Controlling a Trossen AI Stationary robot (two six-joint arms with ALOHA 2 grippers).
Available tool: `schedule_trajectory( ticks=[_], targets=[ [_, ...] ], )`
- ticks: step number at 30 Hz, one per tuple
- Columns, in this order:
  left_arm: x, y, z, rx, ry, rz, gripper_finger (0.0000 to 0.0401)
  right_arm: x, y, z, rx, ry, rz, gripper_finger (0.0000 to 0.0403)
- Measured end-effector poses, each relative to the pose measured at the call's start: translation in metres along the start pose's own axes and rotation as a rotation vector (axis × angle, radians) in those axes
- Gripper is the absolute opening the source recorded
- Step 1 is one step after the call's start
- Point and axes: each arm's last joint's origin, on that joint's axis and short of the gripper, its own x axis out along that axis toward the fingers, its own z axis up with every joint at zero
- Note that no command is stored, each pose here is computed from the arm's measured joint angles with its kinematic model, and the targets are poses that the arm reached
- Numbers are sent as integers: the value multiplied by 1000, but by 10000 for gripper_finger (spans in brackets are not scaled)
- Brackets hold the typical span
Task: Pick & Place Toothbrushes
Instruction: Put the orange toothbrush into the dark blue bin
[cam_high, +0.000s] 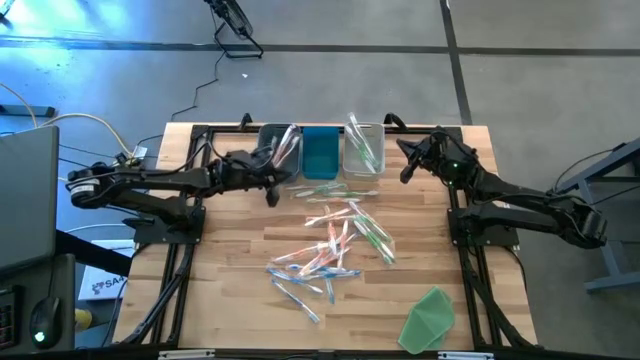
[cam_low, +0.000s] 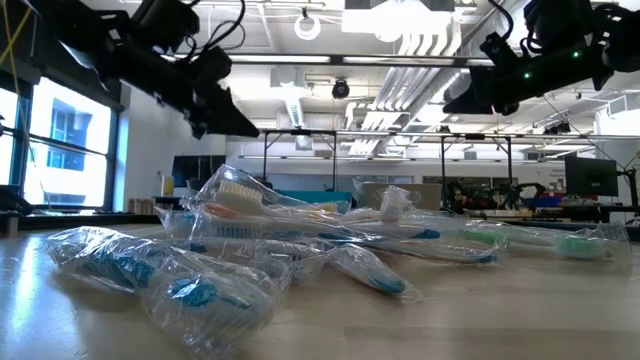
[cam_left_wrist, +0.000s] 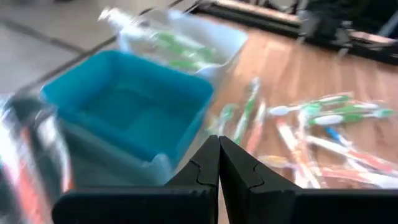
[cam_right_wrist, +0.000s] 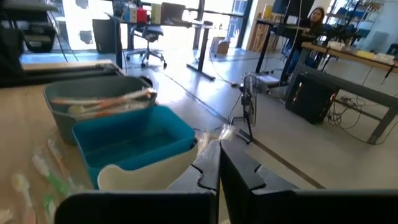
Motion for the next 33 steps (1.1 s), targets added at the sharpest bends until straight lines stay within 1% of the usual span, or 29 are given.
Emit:
schedule_trajectory(
  ticks=[2, 4, 8, 11, 13, 18, 21, 23, 26, 29, 33],
  targets=[
    [-1, -4, 2, 62, -15, -22, 0, 0, 0, -2, -1, 15, 2, 2],
    [-4, -6, 4, 94, -27, -31, 0, 0, 0, -2, 6, 24, 3, 2],
    [-10, -5, 3, 119, 6, -24, 0, 0, 1, -3, 47, 24, 17, 2],
    [-14, -5, 1, 123, 34, -23, 0, 0, 2, -2, 51, 20, 59, 2],
    [-15, -5, 1, 124, 36, -23, 0, 0, 3, -2, 65, 18, 86, 2],
    [-19, -4, -2, 160, 28, -24, 0, 0, 4, -2, 142, 21, 121, 2],
    [-23, -3, -11, 172, 3, -24, 0, 0, 5, -3, 156, 33, 148, 2],
    [-28, -2, -17, 171, -39, -26, 0, 0, 5, -5, 155, 47, 163, 2],
    [-35, -1, -27, 165, -106, -41, 0, -1, 5, -6, 155, 61, 164, 2],
    [-44, 1, -37, 142, -133, -43, 0, -1, 6, -7, 154, 66, 165, 2],
    [-54, 2, -38, 141, -186, -29, 0, -1, 5, -6, 154, 64, 164, 2]
  ],
)
